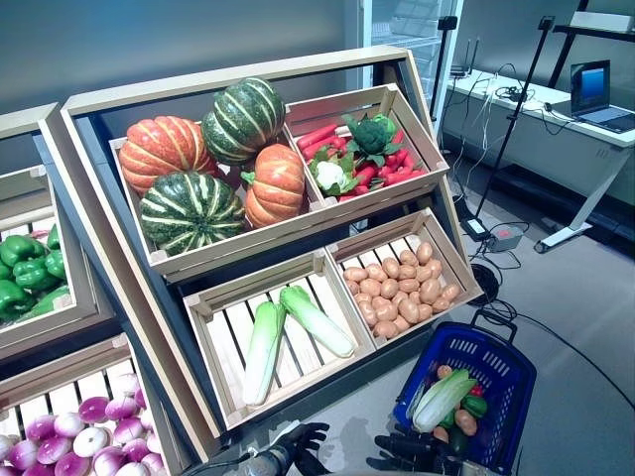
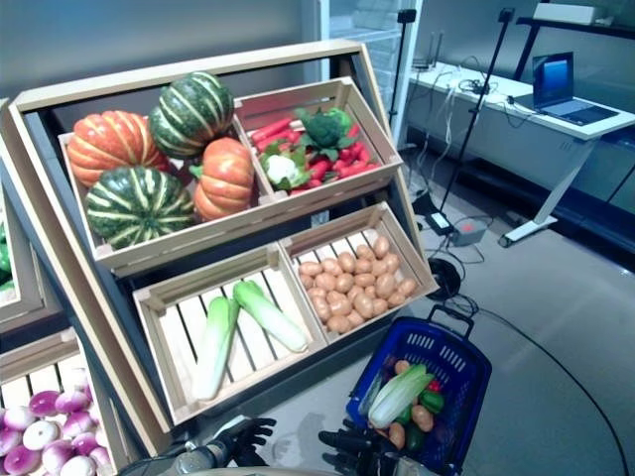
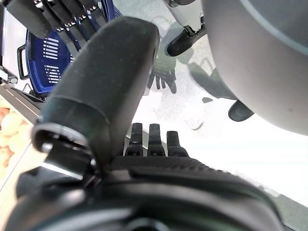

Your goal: Put vegetables into the basket

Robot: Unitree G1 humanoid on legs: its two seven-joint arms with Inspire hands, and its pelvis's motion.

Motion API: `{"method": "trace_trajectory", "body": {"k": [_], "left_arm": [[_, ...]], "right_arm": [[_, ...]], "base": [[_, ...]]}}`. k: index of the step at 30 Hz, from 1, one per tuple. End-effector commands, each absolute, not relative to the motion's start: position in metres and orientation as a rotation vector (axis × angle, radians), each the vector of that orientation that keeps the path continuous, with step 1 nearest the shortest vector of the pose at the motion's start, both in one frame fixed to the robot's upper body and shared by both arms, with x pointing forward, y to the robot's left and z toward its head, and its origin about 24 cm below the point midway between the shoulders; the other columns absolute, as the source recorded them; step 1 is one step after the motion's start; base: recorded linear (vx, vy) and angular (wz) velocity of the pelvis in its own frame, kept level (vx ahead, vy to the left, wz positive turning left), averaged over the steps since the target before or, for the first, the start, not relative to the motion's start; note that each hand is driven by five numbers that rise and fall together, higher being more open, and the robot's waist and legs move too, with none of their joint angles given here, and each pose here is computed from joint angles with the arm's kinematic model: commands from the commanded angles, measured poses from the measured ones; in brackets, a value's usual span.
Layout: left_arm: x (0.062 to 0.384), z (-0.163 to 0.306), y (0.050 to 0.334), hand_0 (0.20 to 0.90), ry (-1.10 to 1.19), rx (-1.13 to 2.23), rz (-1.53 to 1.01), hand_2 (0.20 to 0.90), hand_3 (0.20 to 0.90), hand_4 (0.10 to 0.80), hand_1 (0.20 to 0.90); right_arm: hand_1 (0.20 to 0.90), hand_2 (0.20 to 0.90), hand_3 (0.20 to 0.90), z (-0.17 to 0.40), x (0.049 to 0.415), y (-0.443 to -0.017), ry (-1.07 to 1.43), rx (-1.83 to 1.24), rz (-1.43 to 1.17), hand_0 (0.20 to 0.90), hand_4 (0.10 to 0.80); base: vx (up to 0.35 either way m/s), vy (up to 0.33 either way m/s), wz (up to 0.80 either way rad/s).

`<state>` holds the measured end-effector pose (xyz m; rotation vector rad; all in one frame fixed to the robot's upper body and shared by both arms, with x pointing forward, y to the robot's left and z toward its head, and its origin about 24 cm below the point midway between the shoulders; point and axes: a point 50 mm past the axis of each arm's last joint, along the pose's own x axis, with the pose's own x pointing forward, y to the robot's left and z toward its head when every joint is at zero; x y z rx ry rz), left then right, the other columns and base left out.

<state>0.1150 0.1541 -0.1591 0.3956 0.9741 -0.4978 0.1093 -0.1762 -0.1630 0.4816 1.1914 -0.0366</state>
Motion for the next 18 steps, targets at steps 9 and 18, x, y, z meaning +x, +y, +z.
{"method": "trace_trajectory", "body": {"k": [9,18], "left_arm": [[0.1375,-0.1512,0.1437,0.900,0.869,0.376,-0.505,0.900,0.900,0.800,0.900],[0.1366,-0.1524,0.1454,0.900,0.885,0.393,-0.492,0.900,0.900,0.800,0.900]], "right_arm": [[0.900,0.900,0.900,-0.1588,0.1312,-0.1475,1.130,0.482,0.068,0.900,0.800],[0.900,0.900,0.900,-0.1599,0.1306,-0.1490,1.140,0.459,0.020,0.900,0.800]], "base": [[0.000,0.000,0.00],[0.001,-0.002,-0.03]]}}
